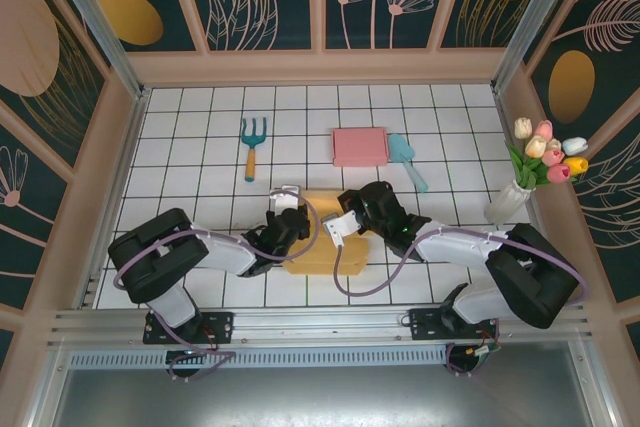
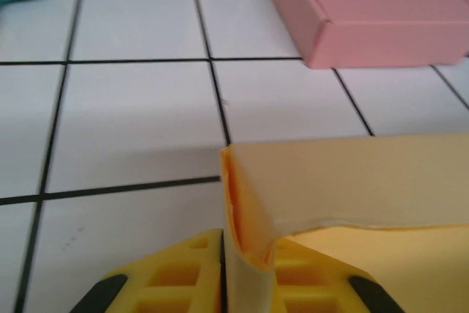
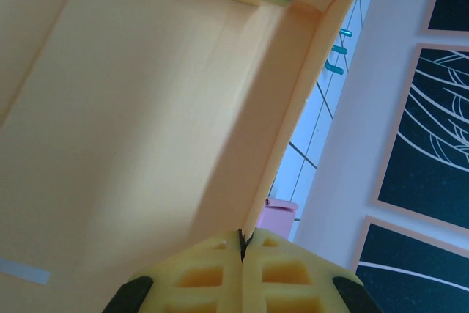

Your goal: Fold the paper box

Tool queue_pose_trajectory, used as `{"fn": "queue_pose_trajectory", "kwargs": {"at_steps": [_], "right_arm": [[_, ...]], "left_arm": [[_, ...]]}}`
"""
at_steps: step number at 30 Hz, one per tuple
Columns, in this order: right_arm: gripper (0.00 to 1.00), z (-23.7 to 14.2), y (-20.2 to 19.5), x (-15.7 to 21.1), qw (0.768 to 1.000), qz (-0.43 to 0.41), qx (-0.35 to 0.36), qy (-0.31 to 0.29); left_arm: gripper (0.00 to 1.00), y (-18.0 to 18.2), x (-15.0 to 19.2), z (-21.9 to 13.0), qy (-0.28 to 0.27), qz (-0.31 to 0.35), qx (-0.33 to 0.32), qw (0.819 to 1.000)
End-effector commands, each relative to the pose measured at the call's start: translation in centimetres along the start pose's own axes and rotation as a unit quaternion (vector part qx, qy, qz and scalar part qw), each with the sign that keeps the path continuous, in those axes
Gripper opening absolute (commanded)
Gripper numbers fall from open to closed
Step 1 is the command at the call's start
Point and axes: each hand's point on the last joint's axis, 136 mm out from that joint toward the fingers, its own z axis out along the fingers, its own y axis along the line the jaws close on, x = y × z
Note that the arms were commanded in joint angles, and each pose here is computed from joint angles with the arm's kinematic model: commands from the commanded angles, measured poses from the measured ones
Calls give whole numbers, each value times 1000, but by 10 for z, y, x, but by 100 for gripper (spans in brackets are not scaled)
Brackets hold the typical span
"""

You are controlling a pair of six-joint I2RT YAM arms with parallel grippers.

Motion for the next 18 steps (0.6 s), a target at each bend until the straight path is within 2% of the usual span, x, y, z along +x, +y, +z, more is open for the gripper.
{"fn": "queue_pose_trajectory", "kwargs": {"at_steps": [1, 4, 8, 13, 18], "right_arm": [[0, -4, 41, -13, 997, -18, -75, -27], [0, -5, 40, -13, 997, -17, -73, -26], [0, -3, 41, -13, 997, -12, -76, -26], [0, -2, 40, -17, 997, 0, -67, -34], [0, -1, 36, -16, 998, 9, -64, -28]], "left_arm": [[13, 86, 8, -6, -9, 67, -211, 975], [14, 92, 2, -12, -18, 71, -226, 971], [19, 75, -2, -13, -13, 69, -171, 983], [23, 67, -10, -17, -19, 60, -147, 987], [44, 55, -6, -20, -11, 46, -96, 994]]}}
